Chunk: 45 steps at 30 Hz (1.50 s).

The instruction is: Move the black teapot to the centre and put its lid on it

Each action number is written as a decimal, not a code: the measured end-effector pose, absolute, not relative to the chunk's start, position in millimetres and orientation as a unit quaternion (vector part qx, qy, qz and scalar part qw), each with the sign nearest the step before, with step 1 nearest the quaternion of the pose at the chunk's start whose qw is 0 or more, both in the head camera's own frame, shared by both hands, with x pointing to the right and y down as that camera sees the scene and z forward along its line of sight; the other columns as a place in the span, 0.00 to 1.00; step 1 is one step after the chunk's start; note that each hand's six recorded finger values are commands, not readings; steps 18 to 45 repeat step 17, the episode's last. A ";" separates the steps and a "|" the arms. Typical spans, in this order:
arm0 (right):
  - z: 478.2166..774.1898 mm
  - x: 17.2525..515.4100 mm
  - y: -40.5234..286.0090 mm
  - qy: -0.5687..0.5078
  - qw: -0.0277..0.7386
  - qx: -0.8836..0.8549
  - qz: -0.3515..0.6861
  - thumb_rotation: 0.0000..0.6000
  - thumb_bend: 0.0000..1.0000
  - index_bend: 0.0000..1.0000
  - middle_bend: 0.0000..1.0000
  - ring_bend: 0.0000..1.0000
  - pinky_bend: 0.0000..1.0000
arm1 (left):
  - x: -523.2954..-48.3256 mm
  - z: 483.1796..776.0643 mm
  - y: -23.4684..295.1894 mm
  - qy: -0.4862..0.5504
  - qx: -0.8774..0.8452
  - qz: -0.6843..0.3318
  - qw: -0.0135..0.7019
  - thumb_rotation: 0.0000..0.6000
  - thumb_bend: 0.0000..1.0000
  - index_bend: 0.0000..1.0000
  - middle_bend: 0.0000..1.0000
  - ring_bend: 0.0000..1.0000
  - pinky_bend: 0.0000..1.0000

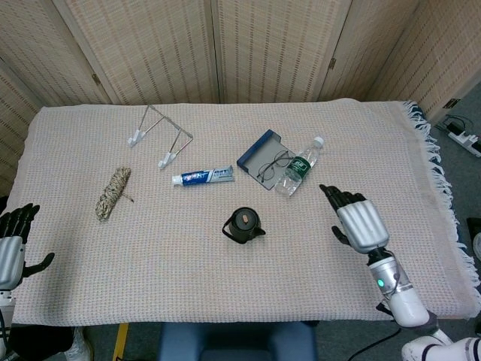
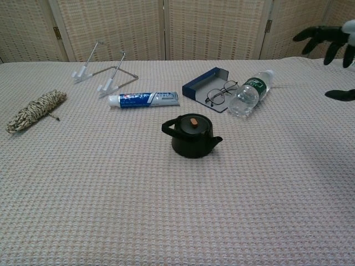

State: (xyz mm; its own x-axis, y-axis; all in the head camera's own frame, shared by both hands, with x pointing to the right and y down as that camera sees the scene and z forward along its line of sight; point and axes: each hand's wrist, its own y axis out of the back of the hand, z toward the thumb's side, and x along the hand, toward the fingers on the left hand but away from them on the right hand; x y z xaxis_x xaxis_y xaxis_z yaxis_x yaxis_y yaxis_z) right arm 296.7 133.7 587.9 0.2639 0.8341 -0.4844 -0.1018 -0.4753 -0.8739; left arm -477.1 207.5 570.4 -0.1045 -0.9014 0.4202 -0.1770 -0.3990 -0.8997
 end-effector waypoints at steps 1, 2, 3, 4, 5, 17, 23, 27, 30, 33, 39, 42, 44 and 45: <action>585.8 309.8 140.1 -0.287 0.425 -0.660 0.548 1.00 0.33 0.00 0.00 0.07 0.22 | -477.3 570.1 208.1 0.455 -0.593 -0.589 0.307 1.00 0.20 0.05 0.02 0.02 0.00; 583.3 326.5 149.0 -0.303 0.414 -0.653 0.557 1.00 0.33 0.00 0.00 0.05 0.20 | -477.5 569.8 208.7 0.454 -0.591 -0.591 0.309 1.00 0.20 0.05 0.02 0.02 0.00; 581.4 338.8 156.0 -0.315 0.405 -0.648 0.564 1.00 0.33 0.00 0.00 0.04 0.19 | -477.6 569.3 209.3 0.454 -0.589 -0.592 0.311 1.00 0.20 0.05 0.02 0.02 0.00; 579.5 350.5 163.3 -0.326 0.396 -0.643 0.569 1.00 0.33 0.00 0.00 0.04 0.18 | -477.3 568.4 210.4 0.454 -0.585 -0.595 0.314 1.00 0.20 0.05 0.02 0.02 0.00; 576.6 365.2 172.9 -0.339 0.385 -0.636 0.576 1.00 0.33 0.00 0.00 0.03 0.17 | -476.6 567.5 211.5 0.455 -0.582 -0.596 0.316 1.00 0.20 0.05 0.02 0.02 0.00; 553.2 421.0 215.0 -0.382 0.372 -0.620 0.575 1.00 0.33 0.00 0.00 0.05 0.15 | -475.6 556.0 230.8 0.476 -0.555 -0.605 0.314 1.00 0.21 0.06 0.03 0.03 0.00; 553.2 421.0 215.0 -0.382 0.372 -0.620 0.575 1.00 0.33 0.00 0.00 0.05 0.15 | -475.6 556.0 230.8 0.476 -0.555 -0.605 0.314 1.00 0.21 0.06 0.03 0.03 0.00; 553.2 421.0 215.0 -0.382 0.372 -0.620 0.575 1.00 0.33 0.00 0.00 0.05 0.15 | -475.6 556.0 230.8 0.476 -0.555 -0.605 0.314 1.00 0.21 0.06 0.03 0.03 0.00; 553.2 421.0 215.0 -0.382 0.372 -0.620 0.575 1.00 0.33 0.00 0.00 0.05 0.15 | -475.6 556.0 230.8 0.476 -0.555 -0.605 0.314 1.00 0.21 0.06 0.03 0.03 0.00; 553.2 421.0 215.0 -0.382 0.372 -0.620 0.575 1.00 0.33 0.00 0.00 0.05 0.15 | -475.6 556.0 230.8 0.476 -0.555 -0.605 0.314 1.00 0.21 0.06 0.03 0.03 0.00; 553.2 421.0 215.0 -0.382 0.372 -0.620 0.575 1.00 0.33 0.00 0.00 0.05 0.15 | -475.6 556.0 230.8 0.476 -0.555 -0.605 0.314 1.00 0.21 0.06 0.03 0.03 0.00; 553.2 421.0 215.0 -0.382 0.372 -0.620 0.575 1.00 0.33 0.00 0.00 0.05 0.15 | -475.6 556.0 230.8 0.476 -0.555 -0.605 0.314 1.00 0.21 0.06 0.03 0.03 0.00; 553.2 421.0 215.0 -0.382 0.372 -0.620 0.575 1.00 0.33 0.00 0.00 0.05 0.15 | -475.6 556.0 230.8 0.476 -0.555 -0.605 0.314 1.00 0.21 0.06 0.03 0.03 0.00; 553.2 421.0 215.0 -0.382 0.372 -0.620 0.575 1.00 0.33 0.00 0.00 0.05 0.15 | -475.6 556.0 230.8 0.476 -0.555 -0.605 0.314 1.00 0.21 0.06 0.03 0.03 0.00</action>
